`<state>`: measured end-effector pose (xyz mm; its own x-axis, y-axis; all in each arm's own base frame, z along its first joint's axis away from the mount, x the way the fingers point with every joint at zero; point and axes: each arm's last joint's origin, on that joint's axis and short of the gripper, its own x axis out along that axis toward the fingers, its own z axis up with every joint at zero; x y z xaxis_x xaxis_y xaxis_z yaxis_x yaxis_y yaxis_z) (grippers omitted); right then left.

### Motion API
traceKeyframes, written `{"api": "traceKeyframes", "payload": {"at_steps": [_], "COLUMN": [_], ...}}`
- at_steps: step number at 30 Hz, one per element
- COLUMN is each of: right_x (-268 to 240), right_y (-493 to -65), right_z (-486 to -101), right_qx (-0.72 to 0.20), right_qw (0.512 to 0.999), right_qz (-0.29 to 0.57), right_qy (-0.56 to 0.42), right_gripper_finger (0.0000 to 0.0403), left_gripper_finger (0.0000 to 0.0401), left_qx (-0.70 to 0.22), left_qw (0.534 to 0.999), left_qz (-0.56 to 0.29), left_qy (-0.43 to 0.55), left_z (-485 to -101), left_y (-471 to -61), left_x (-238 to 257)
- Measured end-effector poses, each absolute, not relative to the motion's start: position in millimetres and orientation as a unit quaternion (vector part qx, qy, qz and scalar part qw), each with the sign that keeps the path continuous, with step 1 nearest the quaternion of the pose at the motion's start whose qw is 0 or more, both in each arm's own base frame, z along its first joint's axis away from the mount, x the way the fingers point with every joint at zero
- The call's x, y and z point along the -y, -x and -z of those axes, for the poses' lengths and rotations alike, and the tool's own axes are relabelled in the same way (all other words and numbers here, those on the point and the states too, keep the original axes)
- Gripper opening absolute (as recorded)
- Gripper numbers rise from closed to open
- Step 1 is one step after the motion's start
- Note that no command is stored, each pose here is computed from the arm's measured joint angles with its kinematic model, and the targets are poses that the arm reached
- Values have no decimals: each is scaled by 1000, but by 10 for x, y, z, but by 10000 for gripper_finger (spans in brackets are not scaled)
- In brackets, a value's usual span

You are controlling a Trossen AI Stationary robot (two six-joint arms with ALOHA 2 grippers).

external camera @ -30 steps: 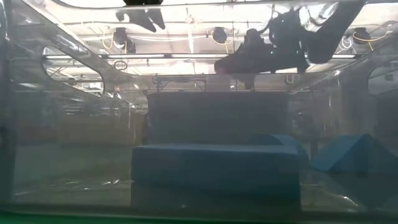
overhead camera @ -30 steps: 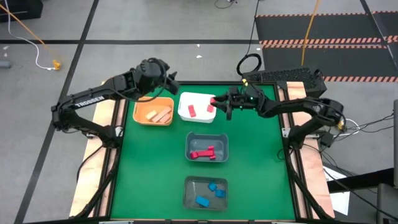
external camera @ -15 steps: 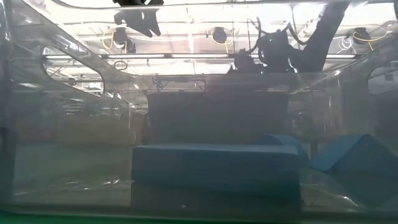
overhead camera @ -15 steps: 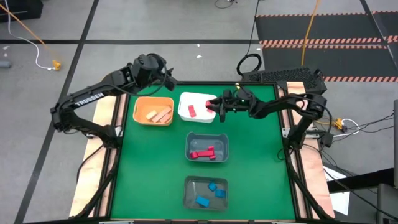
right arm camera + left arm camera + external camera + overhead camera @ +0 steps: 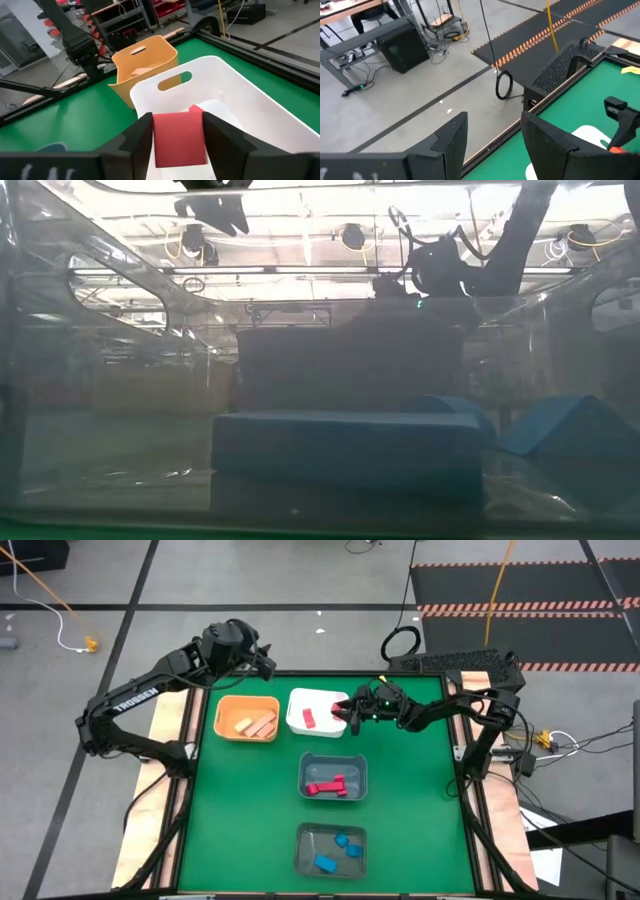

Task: Sort & place blocks by color
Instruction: Put the orange wooden block into the white bin, then return to Home Position

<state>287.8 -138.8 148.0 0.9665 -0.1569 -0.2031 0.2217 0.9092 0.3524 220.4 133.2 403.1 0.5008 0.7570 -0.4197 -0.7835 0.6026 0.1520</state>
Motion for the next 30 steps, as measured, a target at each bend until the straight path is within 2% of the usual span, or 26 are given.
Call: {"api": "traceKeyframes", "payload": {"at_steps": [8,12,21,30], "right_x": [1429,1453,1386,1244], "right_y": [-2861,-2844,-2698,-2407], "right_z": [-1480,-1546,-2055,-2379], "right_qx": [-77,-53,-6,-55], "right_qw": [962,952,975,975], "right_qz": [122,133,121,130], "right_qy": [-230,-270,-186,-174], "right_gripper_finger": [193,212,221,221], "left_gripper_finger": [186,186,186,186], "left_qx": [-249,-248,-210,-225], "left_qw": [858,878,893,886], "left_qz": [-447,-406,-393,-389], "left_qy": [35,55,67,114], "left_z": [-3989,-4000,-4236,-4256], "left_y": [-2176,-2157,-1753,-1299], "left_x": [-1343,-1311,-1082,-774]}}
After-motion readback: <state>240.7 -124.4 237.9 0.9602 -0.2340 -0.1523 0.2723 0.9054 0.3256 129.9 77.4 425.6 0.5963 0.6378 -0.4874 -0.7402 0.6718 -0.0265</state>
